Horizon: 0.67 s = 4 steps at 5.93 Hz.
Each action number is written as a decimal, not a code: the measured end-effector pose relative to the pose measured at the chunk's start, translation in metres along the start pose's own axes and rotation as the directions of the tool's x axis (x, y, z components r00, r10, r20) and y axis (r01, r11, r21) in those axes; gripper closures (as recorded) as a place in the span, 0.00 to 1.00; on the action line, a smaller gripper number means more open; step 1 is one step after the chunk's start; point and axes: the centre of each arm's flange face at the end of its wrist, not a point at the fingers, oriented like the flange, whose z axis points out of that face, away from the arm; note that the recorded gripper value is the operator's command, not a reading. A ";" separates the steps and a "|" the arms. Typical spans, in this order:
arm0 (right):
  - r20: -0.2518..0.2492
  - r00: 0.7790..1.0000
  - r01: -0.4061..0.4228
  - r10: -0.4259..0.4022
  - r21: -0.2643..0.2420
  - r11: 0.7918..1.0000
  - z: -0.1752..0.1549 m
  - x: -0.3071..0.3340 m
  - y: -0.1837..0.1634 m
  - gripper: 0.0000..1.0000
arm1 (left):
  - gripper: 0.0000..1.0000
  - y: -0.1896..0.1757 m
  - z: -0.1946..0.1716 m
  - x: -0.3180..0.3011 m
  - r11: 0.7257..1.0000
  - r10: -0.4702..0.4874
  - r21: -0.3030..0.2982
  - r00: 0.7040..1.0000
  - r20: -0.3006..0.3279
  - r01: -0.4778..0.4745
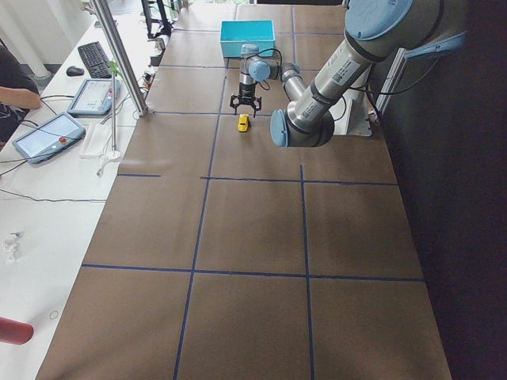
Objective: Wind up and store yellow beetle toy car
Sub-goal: 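Lower the left gripper onto the yellow car and close on it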
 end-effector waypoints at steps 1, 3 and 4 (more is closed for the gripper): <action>0.000 1.000 -0.001 0.001 -0.001 1.000 0.000 0.000 0.000 0.00 | 0.04 -0.001 0.002 -0.001 1.000 0.001 0.007 1.000 0.003 -0.001; 0.000 1.000 -0.001 0.001 -0.001 1.000 0.000 0.000 0.000 0.00 | 0.08 -0.002 0.005 -0.002 1.000 0.012 0.012 1.000 0.003 -0.012; 0.000 1.000 0.000 0.000 0.000 1.000 0.000 0.000 0.000 0.00 | 0.11 -0.002 0.007 -0.002 1.000 0.027 0.011 1.000 0.002 -0.027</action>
